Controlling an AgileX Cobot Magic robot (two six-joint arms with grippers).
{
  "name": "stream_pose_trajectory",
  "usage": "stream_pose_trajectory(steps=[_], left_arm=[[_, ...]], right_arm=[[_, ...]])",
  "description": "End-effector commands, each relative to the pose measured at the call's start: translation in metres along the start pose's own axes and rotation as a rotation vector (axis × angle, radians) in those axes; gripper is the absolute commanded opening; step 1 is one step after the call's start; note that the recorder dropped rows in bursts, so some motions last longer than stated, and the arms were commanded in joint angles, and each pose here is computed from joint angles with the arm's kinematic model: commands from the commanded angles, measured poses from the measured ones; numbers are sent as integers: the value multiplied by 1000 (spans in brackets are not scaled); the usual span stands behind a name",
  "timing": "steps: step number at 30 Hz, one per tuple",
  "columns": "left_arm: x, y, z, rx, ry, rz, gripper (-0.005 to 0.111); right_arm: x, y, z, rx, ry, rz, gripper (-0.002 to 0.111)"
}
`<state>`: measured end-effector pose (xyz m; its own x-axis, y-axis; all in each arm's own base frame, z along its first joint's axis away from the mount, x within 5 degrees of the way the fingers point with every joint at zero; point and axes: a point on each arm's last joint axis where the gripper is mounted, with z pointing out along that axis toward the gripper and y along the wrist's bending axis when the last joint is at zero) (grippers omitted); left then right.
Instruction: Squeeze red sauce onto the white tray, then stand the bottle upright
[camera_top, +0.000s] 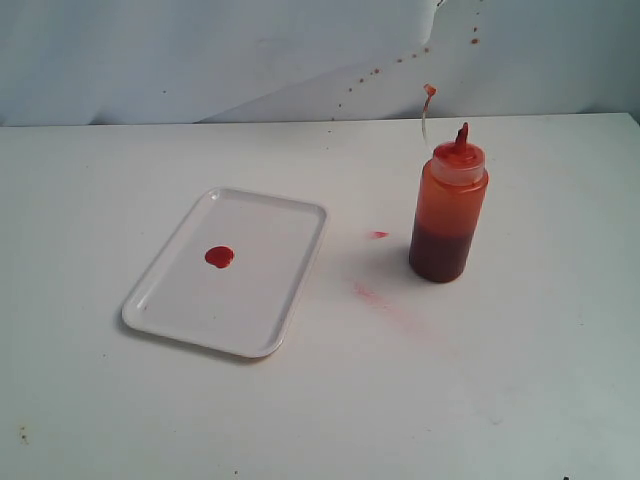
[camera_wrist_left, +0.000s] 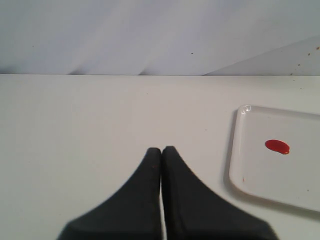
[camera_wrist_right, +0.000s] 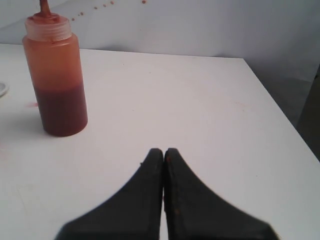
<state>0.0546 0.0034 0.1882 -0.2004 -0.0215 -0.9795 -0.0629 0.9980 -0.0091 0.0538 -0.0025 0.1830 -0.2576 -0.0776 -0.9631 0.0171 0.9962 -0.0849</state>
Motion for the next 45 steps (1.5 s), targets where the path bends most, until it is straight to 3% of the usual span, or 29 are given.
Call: stream_pose_trajectory(steps=[1, 9, 45], left_arm=[[1, 0, 0, 8, -4, -9, 1], [1, -3, 0, 61, -4, 2, 1], [1, -4, 0, 62, -4, 2, 1]], right_arm=[[0, 0, 0, 7, -12, -1, 0], [0, 0, 0, 7, -12, -1, 0], [0, 0, 0, 7, -12, -1, 0]])
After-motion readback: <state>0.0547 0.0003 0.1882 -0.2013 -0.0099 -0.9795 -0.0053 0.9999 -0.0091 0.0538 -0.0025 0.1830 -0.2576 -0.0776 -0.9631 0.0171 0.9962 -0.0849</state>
